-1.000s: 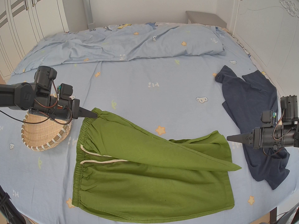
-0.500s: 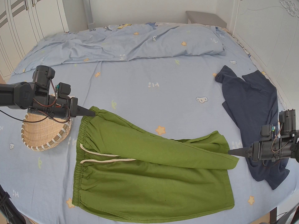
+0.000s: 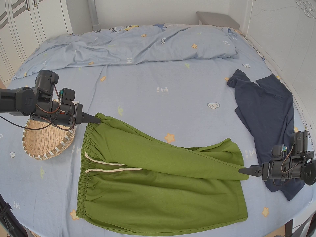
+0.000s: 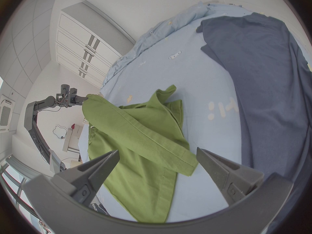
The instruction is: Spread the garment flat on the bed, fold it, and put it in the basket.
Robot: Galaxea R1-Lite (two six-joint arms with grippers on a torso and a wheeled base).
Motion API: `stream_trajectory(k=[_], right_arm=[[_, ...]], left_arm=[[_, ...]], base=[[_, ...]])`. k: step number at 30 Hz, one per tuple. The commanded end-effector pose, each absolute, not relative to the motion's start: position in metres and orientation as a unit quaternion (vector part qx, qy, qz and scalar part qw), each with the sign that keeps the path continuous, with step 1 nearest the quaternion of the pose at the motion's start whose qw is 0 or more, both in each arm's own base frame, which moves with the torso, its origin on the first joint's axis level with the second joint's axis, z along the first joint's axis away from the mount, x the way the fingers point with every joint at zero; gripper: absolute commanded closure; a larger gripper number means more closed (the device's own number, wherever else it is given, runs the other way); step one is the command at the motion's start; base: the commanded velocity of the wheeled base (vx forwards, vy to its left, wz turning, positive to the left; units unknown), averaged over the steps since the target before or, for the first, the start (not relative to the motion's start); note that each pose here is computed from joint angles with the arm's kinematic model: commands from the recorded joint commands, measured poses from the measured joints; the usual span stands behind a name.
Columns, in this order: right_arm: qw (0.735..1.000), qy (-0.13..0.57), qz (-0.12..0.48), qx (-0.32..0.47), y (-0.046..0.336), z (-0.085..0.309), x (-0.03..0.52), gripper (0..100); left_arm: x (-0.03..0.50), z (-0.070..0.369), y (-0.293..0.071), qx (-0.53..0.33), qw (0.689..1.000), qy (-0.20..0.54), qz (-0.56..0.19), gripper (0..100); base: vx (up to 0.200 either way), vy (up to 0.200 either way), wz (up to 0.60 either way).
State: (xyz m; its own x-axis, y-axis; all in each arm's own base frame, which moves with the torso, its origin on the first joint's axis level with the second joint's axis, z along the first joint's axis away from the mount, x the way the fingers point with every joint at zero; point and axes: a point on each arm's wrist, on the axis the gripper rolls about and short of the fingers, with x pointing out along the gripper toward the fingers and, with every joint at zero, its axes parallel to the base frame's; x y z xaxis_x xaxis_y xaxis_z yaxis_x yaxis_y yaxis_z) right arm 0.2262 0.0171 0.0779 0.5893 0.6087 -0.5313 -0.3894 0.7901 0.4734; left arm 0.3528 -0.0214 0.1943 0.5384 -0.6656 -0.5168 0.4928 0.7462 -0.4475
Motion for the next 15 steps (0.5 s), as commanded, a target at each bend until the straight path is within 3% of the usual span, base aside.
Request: stream_trajectory(k=[1,15], right_arm=[[0.87,0.371,0.281,0.161,0.017,0.069,0.226,0],[0.88,0.359,0.261,0.167,0.006,0.064,0.233,0]], left_arm=[[0.353,0.194,-0.021,-0.125,0.868,0.346,-0.334,100],[0.356,0.19,-0.019,-0.127,0.868,0.349,-0.33,100]], base=[[0.0,0.0,0.0],[0.0,0.0,0.0]])
